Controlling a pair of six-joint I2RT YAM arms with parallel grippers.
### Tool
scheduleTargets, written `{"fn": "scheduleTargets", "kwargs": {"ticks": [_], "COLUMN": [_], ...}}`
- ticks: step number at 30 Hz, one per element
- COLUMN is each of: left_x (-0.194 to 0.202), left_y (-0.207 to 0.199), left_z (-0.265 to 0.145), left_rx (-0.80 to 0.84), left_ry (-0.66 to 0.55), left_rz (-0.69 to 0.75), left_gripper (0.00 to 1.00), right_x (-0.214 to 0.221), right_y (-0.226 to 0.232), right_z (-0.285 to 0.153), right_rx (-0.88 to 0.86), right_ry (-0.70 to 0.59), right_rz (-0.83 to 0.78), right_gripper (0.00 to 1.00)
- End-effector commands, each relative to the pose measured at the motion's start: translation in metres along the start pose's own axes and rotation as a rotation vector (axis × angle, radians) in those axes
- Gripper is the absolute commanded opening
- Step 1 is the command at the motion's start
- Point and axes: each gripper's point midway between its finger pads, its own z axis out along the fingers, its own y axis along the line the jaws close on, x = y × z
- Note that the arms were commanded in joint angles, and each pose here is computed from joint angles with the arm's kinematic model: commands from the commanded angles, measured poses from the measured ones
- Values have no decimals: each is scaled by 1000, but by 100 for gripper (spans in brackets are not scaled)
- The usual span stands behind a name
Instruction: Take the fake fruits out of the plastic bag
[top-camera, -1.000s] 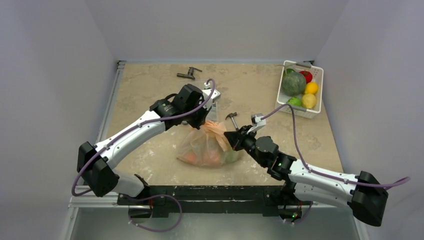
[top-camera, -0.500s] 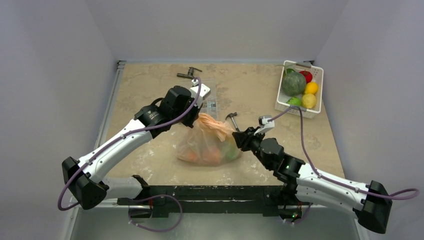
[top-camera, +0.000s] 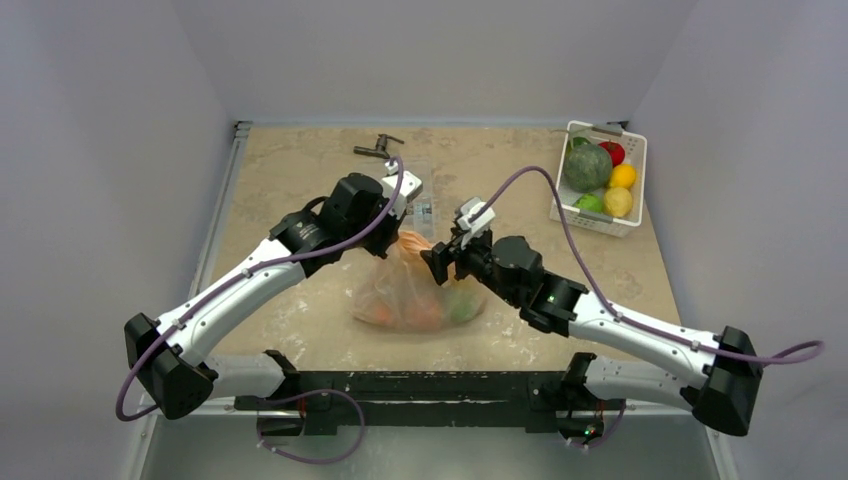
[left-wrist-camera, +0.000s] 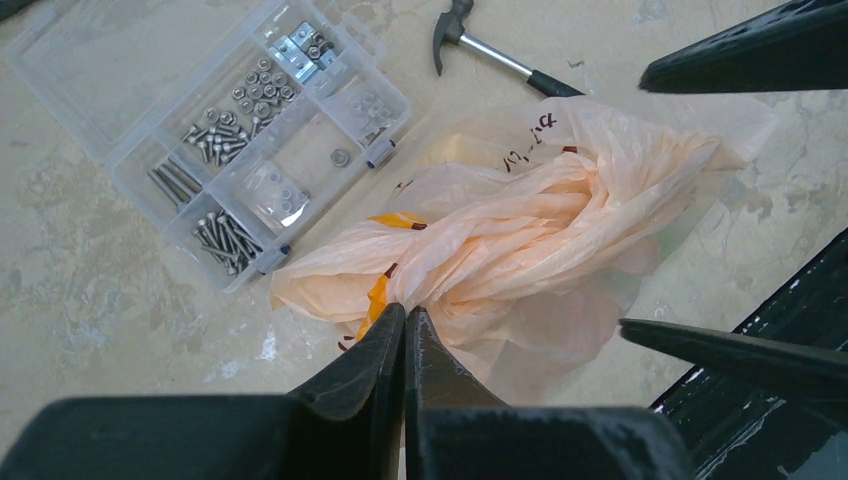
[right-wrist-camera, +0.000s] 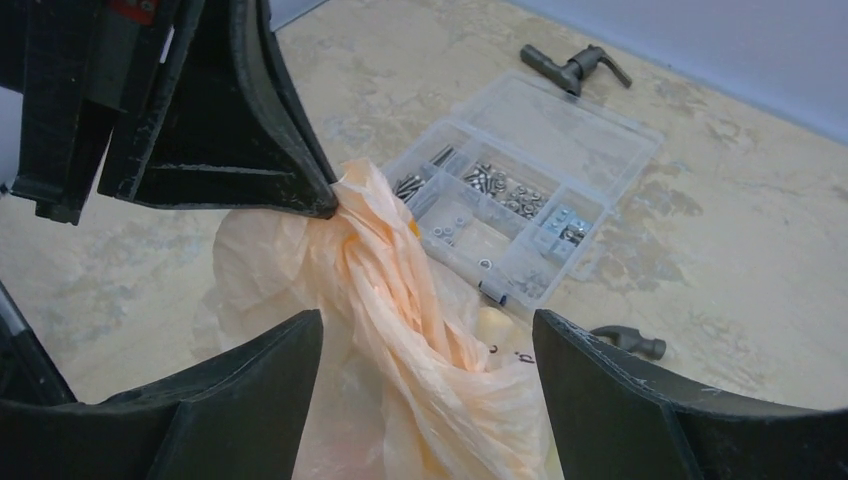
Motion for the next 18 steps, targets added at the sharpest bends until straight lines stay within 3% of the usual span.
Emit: {"fn": "scheduleTargets", "kwargs": {"ticks": [1, 7, 18], "left_x": [-10, -11, -12], "left_y": [-1, -1, 2], "left_z": [-7, -8, -7], "left_rx": [15, 11, -2], "left_ry": [-52, -56, -62], "left_rz": [-10, -9, -13], "left_gripper": [0, 0, 0], "right_x": [-8, -5, 9], "right_y": [25, 7, 11], "right_z": [17, 26, 35], "right_rx": [-88, 84, 93], "right_ry": [17, 10, 33], "right_rz": [-120, -82, -47], "right_gripper": [77, 73, 63]}}
